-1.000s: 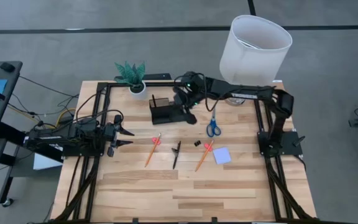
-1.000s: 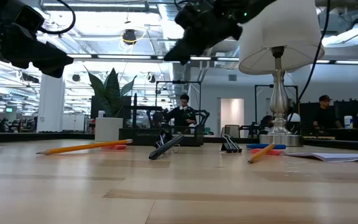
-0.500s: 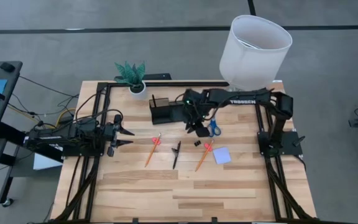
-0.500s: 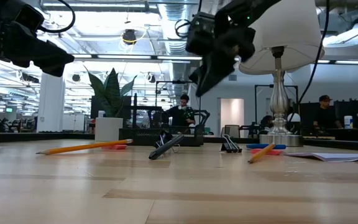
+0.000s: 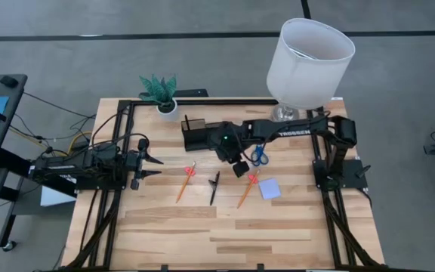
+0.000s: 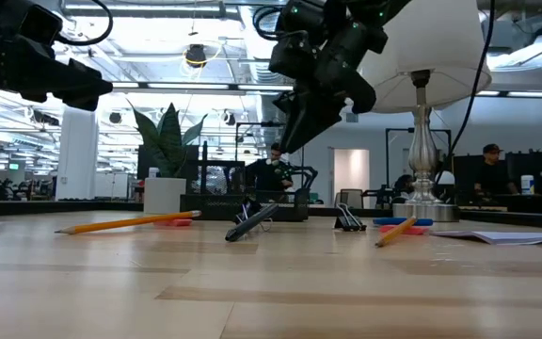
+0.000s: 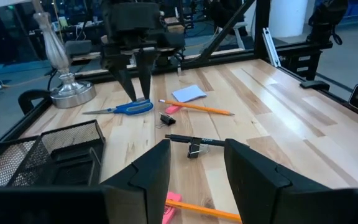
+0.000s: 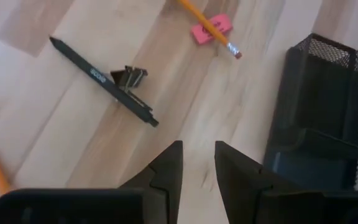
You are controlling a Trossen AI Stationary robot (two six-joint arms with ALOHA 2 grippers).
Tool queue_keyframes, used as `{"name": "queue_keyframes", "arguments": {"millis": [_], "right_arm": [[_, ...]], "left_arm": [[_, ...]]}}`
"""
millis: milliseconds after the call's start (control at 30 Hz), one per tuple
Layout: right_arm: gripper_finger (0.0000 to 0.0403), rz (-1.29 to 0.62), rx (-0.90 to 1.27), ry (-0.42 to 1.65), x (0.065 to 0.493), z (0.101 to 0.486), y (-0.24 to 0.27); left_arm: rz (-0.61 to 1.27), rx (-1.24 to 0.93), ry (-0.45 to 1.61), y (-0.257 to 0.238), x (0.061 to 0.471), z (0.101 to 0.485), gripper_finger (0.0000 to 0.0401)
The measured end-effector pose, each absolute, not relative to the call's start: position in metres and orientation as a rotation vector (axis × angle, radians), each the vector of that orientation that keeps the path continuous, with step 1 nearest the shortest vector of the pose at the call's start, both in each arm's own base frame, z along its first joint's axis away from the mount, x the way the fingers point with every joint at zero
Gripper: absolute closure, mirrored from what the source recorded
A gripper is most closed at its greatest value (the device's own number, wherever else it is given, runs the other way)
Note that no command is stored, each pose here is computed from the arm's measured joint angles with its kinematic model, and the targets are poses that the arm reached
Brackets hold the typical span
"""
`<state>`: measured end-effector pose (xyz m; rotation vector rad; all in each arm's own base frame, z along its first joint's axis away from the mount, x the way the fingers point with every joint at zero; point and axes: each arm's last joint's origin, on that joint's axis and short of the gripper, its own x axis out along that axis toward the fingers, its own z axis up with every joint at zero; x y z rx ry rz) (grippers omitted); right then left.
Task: Pick and place office supplies into organizer
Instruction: Put the black pen into the black desk organizer
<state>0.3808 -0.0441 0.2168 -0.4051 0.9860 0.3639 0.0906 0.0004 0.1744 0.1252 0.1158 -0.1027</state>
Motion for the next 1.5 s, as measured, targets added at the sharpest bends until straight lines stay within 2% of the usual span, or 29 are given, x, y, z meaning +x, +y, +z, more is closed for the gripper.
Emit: {"name": "queue_keyframes", "arguments": {"millis": [300,600,900,1100,1300,1500], "right_arm": [[0.0316,0.477,-0.636,0.964,0.382,0.216,-0.026],[0.0311,0.593,-0.706,0.935,0.378,0.211,-0.031],[0.0238,0.684,-0.783,0.952,0.384,0.188,-0.032],[0.0205,0.692,-0.782,0.927,0.386,0.189,-0.032],[0.0208,0.722,-0.815,0.893,0.387,0.190,-0.032],[0.0225,0.643,-0.825,0.881,0.389,0.192,-0.049]], "left_arm": [[-0.104,0.132,0.115,0.000,0.091,0.174,0.0257],[-0.103,0.128,0.115,0.000,0.091,0.174,0.0257],[-0.101,0.130,0.078,0.000,0.091,0.178,0.0257],[-0.101,0.129,0.071,0.000,0.091,0.179,0.0257],[-0.101,0.129,0.071,0.000,0.091,0.179,0.0257],[-0.101,0.128,0.070,0.000,0.091,0.179,0.0257]]}}
